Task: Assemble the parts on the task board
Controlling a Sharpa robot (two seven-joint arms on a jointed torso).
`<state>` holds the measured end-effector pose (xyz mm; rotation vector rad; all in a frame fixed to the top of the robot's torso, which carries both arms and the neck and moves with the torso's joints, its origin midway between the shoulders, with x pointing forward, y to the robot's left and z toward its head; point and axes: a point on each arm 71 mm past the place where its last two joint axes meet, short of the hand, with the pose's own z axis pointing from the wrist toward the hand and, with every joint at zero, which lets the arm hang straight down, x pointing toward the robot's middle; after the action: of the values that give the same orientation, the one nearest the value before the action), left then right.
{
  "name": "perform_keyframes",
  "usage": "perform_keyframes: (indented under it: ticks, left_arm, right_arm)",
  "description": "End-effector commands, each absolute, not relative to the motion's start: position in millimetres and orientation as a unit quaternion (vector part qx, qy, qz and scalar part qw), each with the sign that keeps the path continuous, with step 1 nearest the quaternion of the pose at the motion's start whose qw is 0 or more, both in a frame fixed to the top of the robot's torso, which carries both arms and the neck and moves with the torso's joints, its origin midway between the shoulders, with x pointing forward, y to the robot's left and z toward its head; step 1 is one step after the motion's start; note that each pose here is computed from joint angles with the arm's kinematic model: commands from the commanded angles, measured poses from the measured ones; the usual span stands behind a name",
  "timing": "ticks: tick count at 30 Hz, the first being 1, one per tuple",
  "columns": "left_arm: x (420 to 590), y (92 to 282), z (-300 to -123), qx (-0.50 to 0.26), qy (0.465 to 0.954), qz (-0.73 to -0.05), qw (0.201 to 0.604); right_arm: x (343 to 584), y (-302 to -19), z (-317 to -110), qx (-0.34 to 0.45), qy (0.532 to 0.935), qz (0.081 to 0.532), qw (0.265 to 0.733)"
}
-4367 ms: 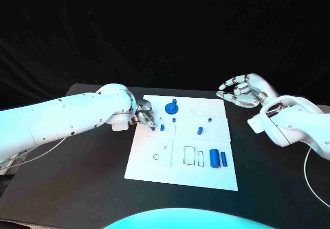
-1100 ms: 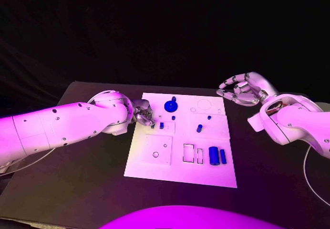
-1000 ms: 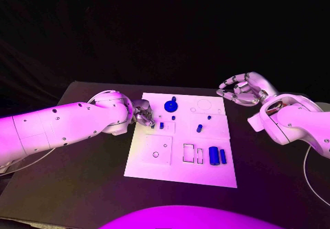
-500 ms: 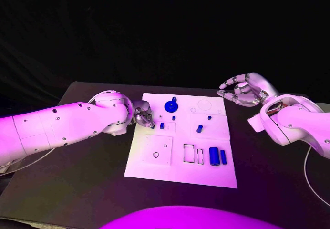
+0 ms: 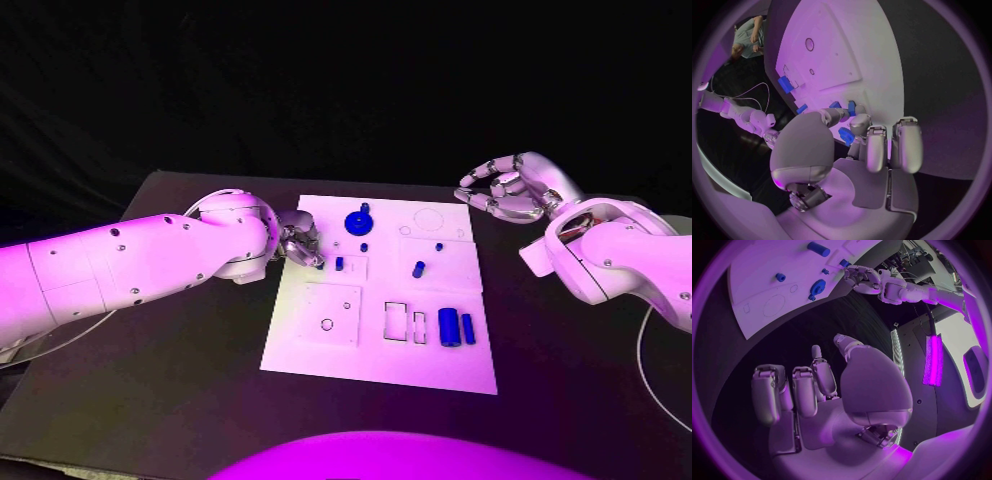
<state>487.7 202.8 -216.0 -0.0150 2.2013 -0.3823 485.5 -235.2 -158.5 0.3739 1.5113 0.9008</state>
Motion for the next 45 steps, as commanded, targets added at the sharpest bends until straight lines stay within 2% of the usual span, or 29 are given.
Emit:
perform_keyframes:
  ticks: [1, 17, 45]
  left_arm:
    - [484.2, 197.5, -220.6, -0.001, 0.895, -0.16, 0.416]
    - [488.1, 193.8, -225.1, -0.011, 0.905, -0.152, 0.396]
    - [490.3, 194.3, -227.0, -0.019, 0.909, -0.148, 0.39]
  right_arm:
    - [485.0, -234.1, -158.9, 0.157, 0.66, 0.395, 0.619]
    - [484.7, -234.8, -158.8, 0.158, 0.66, 0.395, 0.619]
    - [484.8, -235.6, -158.8, 0.158, 0.659, 0.395, 0.62]
